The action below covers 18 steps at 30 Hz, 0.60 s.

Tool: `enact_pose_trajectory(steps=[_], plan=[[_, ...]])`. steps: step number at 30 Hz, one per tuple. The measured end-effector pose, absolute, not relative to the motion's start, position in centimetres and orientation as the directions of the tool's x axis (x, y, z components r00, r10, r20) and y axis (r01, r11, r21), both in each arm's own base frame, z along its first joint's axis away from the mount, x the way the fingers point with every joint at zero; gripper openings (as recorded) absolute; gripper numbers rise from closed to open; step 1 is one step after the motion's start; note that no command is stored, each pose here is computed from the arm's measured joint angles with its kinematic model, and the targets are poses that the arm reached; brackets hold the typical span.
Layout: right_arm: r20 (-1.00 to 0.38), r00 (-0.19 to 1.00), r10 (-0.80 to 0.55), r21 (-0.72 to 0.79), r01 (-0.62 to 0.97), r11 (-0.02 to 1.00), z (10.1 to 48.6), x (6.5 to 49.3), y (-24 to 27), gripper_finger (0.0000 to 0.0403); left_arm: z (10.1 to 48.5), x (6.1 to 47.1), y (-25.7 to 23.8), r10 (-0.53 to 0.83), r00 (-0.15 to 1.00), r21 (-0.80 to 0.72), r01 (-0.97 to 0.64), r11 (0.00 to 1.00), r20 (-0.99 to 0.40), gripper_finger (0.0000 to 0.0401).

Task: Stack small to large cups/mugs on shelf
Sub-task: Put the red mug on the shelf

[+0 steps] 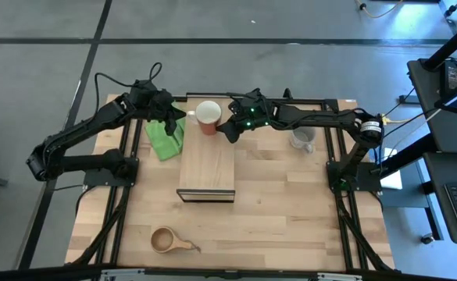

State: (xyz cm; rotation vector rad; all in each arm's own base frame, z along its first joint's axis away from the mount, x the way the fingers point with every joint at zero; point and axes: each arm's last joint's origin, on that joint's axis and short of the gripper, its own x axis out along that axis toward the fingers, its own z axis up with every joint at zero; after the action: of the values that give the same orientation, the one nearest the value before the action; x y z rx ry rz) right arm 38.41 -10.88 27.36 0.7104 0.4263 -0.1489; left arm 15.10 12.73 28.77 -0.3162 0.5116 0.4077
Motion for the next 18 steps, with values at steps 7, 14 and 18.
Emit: enact_pose_trajectory(steps=[7, 14, 18], plan=[[-0.429, 0.903, 0.026, 0.610, 0.268, 0.746, 27.3, 38.5, -10.6, 0.0003, 28.8, 15.1, 12.7, 0.290, 0.798, -0.181, -0.439, 0.880, -0.528, 0.0014], [-0.429, 0.900, 0.070, 0.625, 0.241, 0.742, 27.3, 38.9, -8.7, 0.0003, 28.7, 15.1, 12.7, 0.292, 0.796, -0.172, -0.438, 0.882, -0.530, 0.0014], [-0.433, 0.900, 0.059, 0.621, 0.250, 0.743, 27.3, 39.0, -8.6, 0.0003, 28.8, 15.1, 12.8, 0.294, 0.795, -0.159, -0.434, 0.887, -0.530, 0.0014]])
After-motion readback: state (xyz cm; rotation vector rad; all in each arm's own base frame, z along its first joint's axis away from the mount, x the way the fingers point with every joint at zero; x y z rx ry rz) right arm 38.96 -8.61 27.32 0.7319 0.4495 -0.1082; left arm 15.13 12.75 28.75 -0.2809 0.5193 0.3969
